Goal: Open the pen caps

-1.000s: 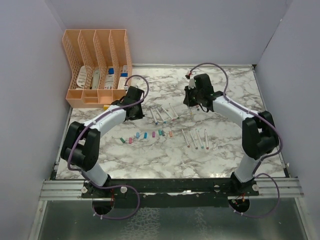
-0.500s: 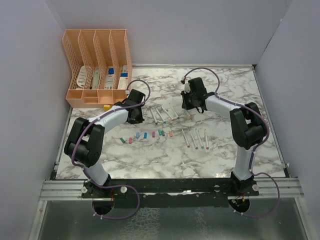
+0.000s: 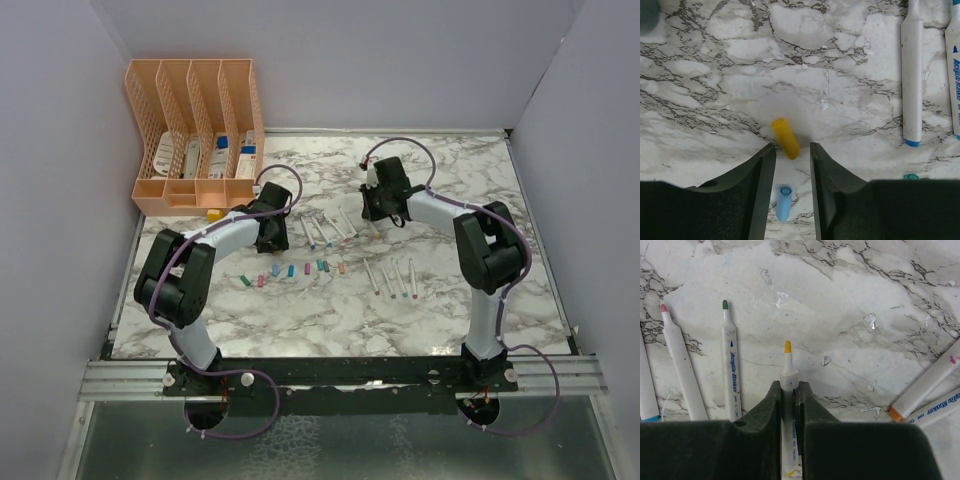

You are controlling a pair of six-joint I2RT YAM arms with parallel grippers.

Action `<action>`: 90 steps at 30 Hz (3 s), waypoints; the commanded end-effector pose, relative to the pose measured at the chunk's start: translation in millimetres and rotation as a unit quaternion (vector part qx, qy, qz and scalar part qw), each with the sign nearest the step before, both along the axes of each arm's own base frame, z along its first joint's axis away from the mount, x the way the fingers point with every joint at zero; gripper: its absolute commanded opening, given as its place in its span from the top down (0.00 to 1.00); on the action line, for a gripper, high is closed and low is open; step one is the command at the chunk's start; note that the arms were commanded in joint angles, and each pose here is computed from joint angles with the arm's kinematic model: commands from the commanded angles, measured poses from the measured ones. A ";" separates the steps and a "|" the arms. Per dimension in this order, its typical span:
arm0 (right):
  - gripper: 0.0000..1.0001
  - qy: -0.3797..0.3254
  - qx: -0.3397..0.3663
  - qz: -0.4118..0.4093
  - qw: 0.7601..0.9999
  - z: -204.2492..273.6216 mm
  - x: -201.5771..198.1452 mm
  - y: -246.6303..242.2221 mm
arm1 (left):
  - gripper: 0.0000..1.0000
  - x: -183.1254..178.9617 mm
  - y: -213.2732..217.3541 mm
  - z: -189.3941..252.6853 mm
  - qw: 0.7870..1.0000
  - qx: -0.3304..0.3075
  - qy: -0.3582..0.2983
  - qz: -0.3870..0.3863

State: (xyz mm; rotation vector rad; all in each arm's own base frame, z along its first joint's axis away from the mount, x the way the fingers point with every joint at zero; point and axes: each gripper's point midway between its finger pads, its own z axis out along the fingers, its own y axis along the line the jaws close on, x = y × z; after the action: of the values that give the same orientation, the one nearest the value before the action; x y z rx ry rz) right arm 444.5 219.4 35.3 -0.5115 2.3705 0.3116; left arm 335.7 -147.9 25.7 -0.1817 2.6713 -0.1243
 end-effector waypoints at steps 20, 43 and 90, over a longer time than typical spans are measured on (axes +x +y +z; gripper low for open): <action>0.57 -0.021 0.036 -0.028 0.999 21.8 26.5 15.3 | 0.52 7.0 2.9 123.4 0.986 -0.057 -0.154 0.020; 0.31 -0.004 -0.042 -0.181 0.983 29.3 96.8 -72.9 | 0.01 2.0 -21.4 181.0 0.950 -0.181 -0.253 0.003; 0.99 -0.014 0.084 -0.071 0.994 41.0 64.1 -35.4 | 0.02 7.3 -42.7 186.8 0.930 -0.255 -0.263 0.006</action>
State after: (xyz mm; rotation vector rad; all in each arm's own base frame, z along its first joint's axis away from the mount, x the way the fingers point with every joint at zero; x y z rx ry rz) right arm 515.7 151.6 29.1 -0.1508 2.4585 0.2160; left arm 338.8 -175.0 193.5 -0.2756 2.1256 -0.6256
